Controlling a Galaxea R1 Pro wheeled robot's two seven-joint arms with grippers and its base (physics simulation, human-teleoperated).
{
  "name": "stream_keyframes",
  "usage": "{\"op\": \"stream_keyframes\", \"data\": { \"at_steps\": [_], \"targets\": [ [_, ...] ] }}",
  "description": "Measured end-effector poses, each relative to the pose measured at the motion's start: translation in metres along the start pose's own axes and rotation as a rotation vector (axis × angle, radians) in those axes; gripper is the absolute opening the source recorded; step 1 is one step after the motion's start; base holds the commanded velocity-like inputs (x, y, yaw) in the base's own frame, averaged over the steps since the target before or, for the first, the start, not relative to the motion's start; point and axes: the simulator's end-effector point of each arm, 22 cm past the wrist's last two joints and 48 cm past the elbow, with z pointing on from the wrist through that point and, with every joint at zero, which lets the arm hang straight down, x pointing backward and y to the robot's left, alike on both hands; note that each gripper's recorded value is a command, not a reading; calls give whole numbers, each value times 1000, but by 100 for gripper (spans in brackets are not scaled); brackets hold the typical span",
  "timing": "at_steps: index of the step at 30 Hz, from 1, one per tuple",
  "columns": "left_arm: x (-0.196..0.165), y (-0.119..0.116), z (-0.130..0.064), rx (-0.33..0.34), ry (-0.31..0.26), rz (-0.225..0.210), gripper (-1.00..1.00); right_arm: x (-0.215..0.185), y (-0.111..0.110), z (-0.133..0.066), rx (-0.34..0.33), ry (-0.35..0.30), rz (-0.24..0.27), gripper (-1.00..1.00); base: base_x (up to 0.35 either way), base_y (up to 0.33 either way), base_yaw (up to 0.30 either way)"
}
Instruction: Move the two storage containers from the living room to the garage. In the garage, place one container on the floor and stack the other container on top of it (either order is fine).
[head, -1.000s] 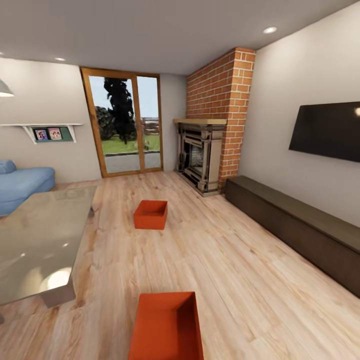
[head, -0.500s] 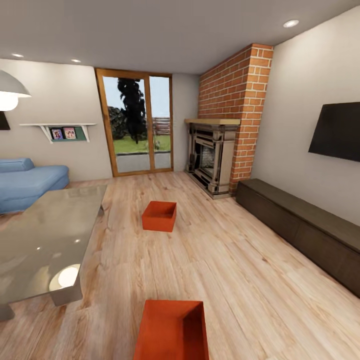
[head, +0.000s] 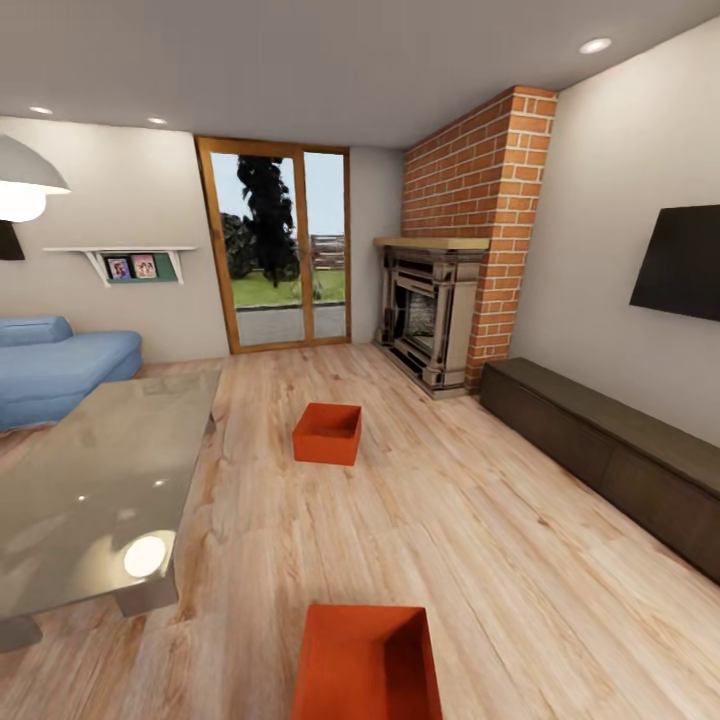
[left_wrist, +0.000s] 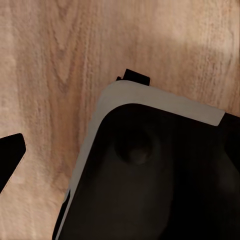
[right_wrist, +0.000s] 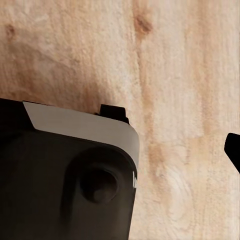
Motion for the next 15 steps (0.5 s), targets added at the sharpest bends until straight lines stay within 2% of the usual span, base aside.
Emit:
{"op": "stream_keyframes", "data": {
  "at_steps": [4,9,15],
  "targets": [
    [0,0,0,0,-1,0,100,0,-1,0,1,-1,1,100,8,23,-20],
    [0,0,0,0,-1,0,100,0,-1,0,3,1,13,100,1,2,-184],
    [0,0,0,0,1,0,100,0,-1,0,3,1,10,100,0,0,-32]
  ]
}}
